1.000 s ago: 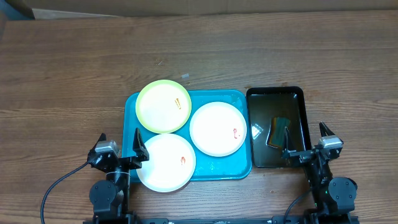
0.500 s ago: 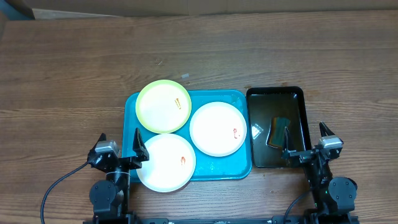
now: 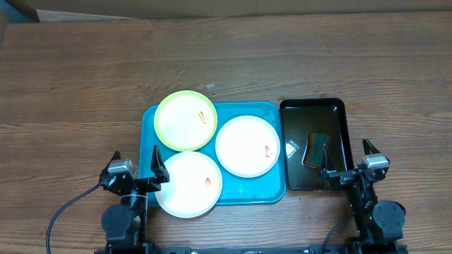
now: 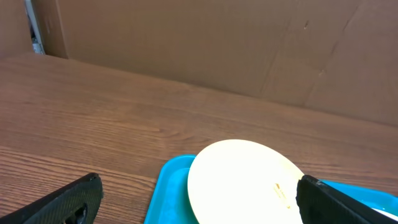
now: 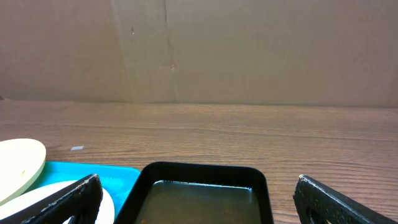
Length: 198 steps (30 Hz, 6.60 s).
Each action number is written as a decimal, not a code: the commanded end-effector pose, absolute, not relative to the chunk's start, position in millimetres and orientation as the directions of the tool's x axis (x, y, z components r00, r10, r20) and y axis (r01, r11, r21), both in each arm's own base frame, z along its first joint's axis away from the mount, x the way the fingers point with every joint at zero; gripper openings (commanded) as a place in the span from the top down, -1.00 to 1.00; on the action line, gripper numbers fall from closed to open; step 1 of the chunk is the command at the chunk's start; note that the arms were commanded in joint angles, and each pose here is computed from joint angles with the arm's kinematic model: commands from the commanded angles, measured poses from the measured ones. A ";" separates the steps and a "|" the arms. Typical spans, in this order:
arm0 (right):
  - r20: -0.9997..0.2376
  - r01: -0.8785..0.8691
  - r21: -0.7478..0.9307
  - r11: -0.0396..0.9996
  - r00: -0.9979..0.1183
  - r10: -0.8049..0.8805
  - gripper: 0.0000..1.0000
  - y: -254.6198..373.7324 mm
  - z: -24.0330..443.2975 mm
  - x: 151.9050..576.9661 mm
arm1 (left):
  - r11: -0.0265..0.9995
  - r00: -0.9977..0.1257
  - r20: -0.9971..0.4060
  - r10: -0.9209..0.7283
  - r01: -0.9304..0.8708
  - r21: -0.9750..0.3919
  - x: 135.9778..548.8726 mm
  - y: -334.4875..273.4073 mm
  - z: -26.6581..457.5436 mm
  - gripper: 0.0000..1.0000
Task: Clean dirty plates on tray and stack at the side
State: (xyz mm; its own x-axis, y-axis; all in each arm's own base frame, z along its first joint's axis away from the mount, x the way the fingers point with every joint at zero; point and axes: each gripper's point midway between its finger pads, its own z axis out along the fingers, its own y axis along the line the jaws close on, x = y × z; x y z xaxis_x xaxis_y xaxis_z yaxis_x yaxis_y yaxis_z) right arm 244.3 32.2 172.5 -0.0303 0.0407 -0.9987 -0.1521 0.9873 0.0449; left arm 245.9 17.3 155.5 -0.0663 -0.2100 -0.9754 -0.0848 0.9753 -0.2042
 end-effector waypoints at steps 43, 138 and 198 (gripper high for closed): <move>-0.999 -0.151 0.038 0.988 -0.025 0.034 -1.00 31.3 170.8 244.4 | 0.978 -0.059 -0.979 -0.194 -0.092 -0.188 245.5 18.5 156.2 -1.00; -0.999 -0.151 0.038 0.988 -0.025 0.034 -1.00 31.3 170.7 244.4 | 0.978 -0.059 -0.979 -0.193 -0.092 -0.187 245.5 18.5 156.2 -0.99; -0.999 -0.151 0.038 0.988 -0.025 0.034 -1.00 31.3 170.7 244.4 | 0.905 -0.600 -0.774 -0.201 0.188 -0.381 287.7 -54.2 283.5 -1.00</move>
State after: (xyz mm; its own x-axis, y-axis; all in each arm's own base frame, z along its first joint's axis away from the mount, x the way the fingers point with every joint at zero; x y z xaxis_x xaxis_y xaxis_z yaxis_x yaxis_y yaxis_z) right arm 244.3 32.1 172.6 -0.0295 0.0408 -0.9987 -0.1518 0.9874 0.0448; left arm 270.8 -42.6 279.0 -0.5439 -0.2238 -0.8088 0.1377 0.9269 -0.3492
